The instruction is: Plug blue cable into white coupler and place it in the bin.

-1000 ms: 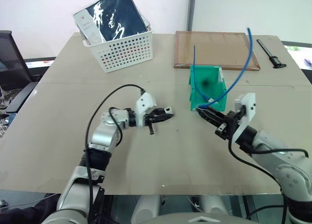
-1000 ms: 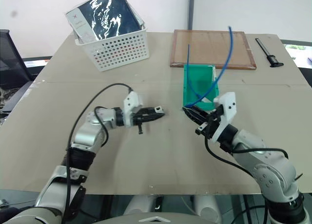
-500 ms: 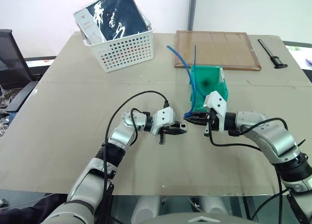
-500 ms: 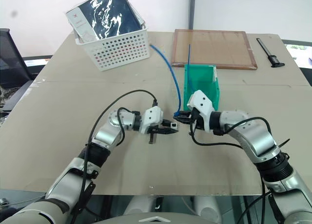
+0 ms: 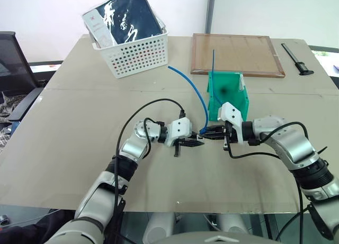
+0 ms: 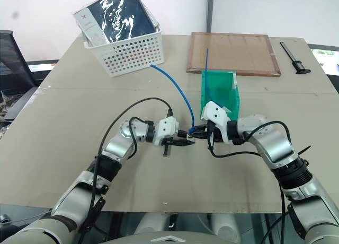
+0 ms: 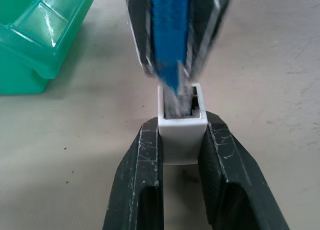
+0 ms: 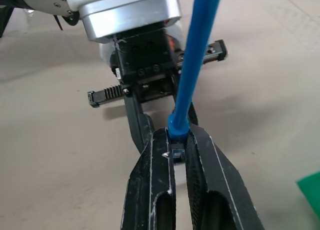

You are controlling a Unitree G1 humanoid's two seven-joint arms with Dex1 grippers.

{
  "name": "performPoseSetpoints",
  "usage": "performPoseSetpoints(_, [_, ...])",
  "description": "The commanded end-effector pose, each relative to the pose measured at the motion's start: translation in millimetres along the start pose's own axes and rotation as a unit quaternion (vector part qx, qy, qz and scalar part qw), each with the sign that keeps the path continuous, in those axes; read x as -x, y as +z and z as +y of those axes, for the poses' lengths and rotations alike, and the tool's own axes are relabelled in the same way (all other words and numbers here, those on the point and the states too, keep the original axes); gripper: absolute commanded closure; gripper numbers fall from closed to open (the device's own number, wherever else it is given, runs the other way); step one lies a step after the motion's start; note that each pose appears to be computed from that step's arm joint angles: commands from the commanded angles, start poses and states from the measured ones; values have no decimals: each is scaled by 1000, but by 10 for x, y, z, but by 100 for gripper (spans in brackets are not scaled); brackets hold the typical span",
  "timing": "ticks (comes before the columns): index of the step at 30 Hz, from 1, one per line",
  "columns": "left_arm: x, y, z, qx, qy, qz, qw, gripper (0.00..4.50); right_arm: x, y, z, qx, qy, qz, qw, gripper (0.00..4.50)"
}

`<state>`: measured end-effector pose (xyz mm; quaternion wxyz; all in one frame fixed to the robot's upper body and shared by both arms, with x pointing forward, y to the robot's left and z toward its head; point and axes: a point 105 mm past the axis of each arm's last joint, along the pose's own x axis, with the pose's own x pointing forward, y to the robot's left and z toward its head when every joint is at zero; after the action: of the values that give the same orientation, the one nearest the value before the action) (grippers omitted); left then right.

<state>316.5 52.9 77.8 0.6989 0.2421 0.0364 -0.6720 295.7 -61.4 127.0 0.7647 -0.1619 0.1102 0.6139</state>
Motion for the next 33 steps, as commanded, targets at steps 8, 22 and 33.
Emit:
performPoseSetpoints(8, [-47,-2,-41,-2,-12,6,1000,414,-7,-143,30,32,27,54,998,450])
performPoseSetpoints(22, [-70,-5,-49,-5,-8,5,1000,414,-51,-229,-50,52,77,124,988,450])
performPoseSetpoints(33, [-99,10,-41,-2,-1,2,1000,414,-156,-604,55,22,96,175,980,450])
